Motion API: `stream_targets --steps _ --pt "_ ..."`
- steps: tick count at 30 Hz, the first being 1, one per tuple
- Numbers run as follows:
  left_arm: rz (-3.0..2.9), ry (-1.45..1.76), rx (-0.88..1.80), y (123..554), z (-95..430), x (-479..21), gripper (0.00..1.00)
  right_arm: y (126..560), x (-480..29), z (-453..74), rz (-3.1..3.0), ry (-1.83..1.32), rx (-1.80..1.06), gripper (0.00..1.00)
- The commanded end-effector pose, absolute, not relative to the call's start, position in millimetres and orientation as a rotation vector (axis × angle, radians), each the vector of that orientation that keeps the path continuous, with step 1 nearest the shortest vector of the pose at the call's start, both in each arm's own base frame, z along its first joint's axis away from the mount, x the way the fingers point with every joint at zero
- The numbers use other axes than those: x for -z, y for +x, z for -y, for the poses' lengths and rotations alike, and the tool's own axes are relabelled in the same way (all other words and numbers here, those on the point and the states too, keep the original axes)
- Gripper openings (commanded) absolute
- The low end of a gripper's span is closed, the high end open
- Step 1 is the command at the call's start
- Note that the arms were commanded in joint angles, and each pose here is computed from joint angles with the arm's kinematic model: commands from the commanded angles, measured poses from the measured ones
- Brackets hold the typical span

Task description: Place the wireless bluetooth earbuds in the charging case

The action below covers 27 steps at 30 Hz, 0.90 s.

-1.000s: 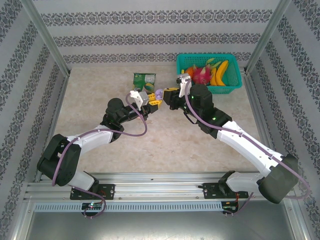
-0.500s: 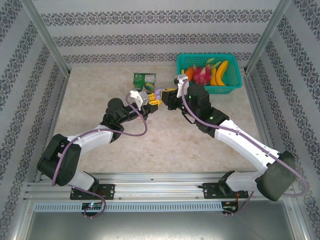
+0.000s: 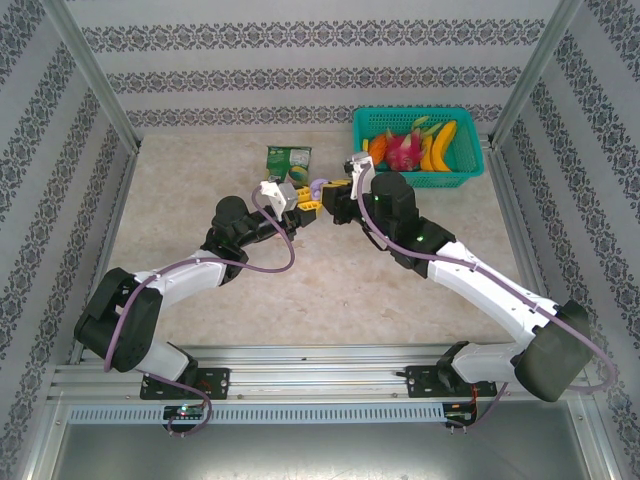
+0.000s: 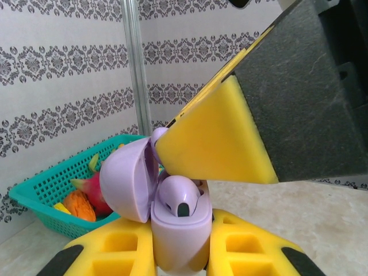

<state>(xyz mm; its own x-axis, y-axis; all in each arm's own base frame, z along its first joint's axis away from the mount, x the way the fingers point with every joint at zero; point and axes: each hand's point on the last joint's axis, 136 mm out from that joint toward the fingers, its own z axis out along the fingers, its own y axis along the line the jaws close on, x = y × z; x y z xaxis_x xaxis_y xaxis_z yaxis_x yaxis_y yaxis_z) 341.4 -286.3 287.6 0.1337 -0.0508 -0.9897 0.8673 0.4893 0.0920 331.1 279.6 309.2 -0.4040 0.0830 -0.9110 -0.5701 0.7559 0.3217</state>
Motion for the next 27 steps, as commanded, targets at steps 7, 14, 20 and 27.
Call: stream_targets --steps 7,14,20,27 --pt "-1.2 0.833 0.794 337.7 292.6 -306.0 0.0 321.7 -290.2 -285.3 -1.903 -0.458 -0.68 0.27" --pt "-1.217 0.832 0.8 339.5 293.3 -299.0 0.0 328.3 -307.3 -281.3 -1.898 -0.401 -0.66 0.44" --pt "-1.224 0.829 0.8 340.3 293.4 -295.7 0.0 331.6 -324.3 -275.9 -1.867 -0.36 -0.653 0.49" --pt "-1.228 0.83 0.798 340.9 293.4 -292.6 0.0 331.4 -346.2 -262.5 -1.828 -0.298 -0.674 0.56"
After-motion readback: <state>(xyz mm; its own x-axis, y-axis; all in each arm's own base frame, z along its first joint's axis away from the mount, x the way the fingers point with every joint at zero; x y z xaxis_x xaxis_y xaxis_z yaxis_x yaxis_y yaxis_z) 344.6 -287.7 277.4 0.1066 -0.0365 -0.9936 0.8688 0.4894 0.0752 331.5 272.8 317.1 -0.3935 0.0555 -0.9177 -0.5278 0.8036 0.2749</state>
